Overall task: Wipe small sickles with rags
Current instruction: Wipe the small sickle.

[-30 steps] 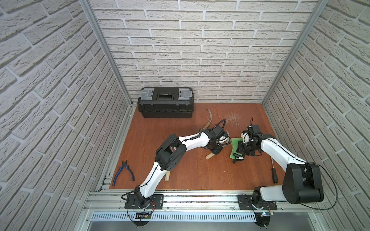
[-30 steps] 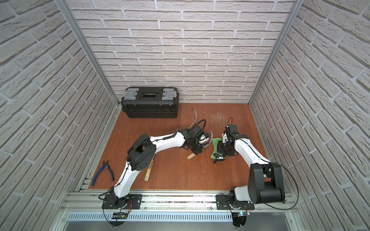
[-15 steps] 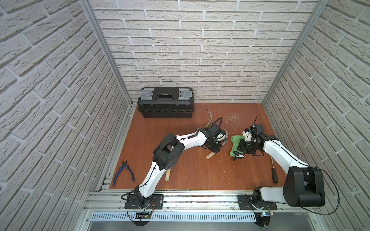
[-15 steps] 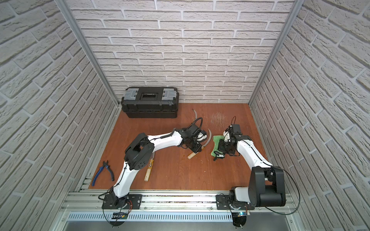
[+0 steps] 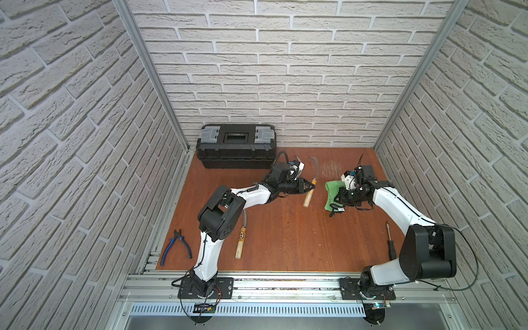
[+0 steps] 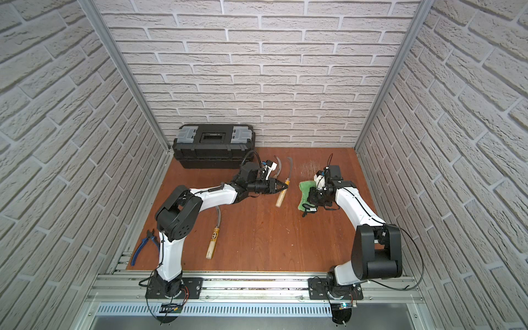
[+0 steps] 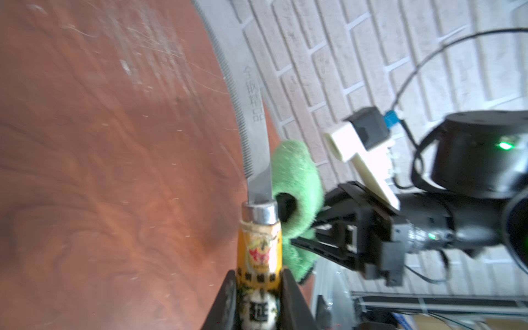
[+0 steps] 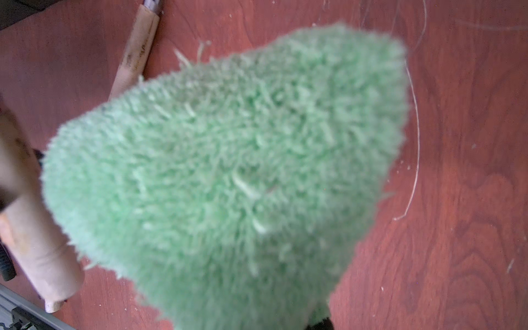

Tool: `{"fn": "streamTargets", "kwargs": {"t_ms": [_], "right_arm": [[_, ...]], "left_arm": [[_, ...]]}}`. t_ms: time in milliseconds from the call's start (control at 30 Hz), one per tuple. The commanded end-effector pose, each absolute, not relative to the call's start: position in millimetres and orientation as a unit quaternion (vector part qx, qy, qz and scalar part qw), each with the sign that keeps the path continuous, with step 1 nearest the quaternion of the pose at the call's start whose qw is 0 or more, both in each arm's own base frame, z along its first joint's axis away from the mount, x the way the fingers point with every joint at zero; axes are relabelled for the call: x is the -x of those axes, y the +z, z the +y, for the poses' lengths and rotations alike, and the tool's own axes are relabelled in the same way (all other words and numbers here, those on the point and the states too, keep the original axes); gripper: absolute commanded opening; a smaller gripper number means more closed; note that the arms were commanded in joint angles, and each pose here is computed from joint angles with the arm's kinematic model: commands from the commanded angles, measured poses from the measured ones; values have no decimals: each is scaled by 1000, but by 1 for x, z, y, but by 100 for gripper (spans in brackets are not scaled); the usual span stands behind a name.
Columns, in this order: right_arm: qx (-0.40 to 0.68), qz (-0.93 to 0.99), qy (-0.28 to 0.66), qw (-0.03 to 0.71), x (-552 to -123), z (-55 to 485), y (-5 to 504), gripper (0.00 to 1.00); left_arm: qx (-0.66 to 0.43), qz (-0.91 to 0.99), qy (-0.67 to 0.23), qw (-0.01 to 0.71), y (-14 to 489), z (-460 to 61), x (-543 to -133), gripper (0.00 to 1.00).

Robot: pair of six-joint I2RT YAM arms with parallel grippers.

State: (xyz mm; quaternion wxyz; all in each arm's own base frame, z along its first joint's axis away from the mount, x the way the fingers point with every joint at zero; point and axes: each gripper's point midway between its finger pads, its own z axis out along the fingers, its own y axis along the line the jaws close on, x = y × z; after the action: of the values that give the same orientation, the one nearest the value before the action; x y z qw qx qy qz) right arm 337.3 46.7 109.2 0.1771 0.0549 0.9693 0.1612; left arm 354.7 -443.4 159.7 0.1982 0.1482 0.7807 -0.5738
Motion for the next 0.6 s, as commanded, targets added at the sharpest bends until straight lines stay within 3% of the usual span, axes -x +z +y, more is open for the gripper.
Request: {"fn": "streamTargets", "kwargs": {"t_ms": [0,567], "right_arm": [[-27,969,153,193,-352,54,123,3],[53,961,155,224,-388,102,173,3]], "left_arm": [[-150,709,-657,209,203,-453,-350,0],[-132,677,-695,205,206,-451,-354,0]]}}
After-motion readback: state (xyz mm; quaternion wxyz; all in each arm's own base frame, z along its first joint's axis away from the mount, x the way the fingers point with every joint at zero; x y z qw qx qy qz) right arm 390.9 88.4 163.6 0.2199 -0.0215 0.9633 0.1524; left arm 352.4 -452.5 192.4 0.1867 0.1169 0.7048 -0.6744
